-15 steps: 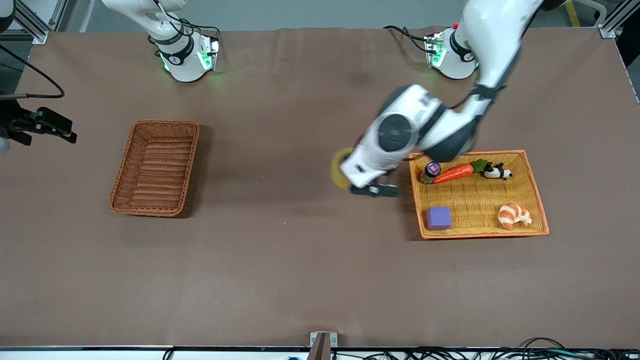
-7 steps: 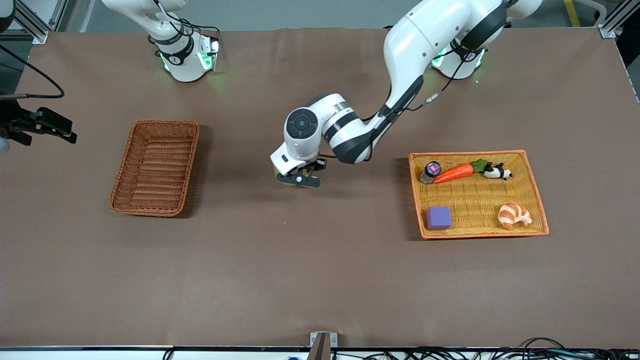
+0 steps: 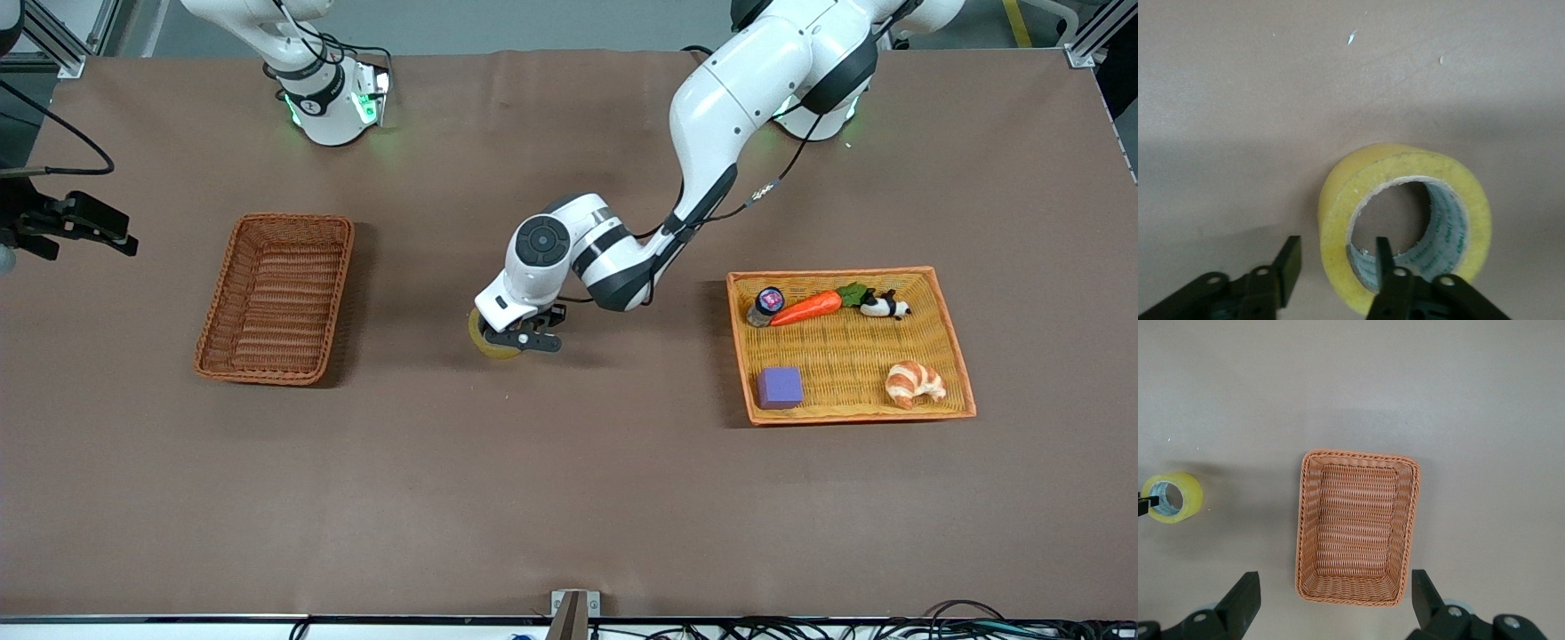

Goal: Move tape to another basket
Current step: 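Carry the tape roll with the left gripper and set it on the table, then grasp the tape roll with the right gripper while the left gripper withdraws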

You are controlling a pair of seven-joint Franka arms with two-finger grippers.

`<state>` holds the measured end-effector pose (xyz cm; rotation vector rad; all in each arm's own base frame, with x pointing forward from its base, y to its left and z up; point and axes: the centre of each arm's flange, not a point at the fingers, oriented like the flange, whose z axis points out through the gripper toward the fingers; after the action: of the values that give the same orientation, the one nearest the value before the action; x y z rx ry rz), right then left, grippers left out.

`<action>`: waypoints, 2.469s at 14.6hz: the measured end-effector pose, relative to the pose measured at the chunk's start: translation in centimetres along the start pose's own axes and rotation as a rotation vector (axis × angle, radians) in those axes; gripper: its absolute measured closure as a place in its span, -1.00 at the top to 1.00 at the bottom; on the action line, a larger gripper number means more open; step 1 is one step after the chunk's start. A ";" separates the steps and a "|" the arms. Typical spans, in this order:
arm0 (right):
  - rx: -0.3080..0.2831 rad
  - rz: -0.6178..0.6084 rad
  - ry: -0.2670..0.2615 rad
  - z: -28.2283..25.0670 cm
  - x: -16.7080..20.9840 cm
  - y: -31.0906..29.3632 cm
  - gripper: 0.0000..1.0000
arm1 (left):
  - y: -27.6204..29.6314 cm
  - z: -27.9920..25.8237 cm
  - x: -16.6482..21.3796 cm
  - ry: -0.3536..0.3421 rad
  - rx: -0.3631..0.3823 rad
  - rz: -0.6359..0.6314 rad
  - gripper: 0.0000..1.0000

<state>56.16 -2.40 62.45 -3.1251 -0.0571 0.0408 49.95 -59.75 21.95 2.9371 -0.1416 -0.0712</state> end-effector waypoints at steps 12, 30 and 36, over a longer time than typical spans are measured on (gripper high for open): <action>0.074 -0.057 0.056 8.7 4.7 -21.3 1.00 | -18.9 -30.2 8.5 -0.001 0.123 -0.202 1.00; -0.056 -0.203 -0.024 41.5 -0.5 -37.6 1.00 | -40.3 -48.5 -0.5 0.124 0.156 -0.139 1.00; -0.085 -0.209 -0.014 43.9 -1.5 -37.5 0.93 | -42.9 -47.9 -0.8 0.106 0.164 -0.156 1.00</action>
<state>52.17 35.68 19.25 -3.1829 -0.3948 0.0589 55.78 -8.39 60.28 3.1014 0.1020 0.0767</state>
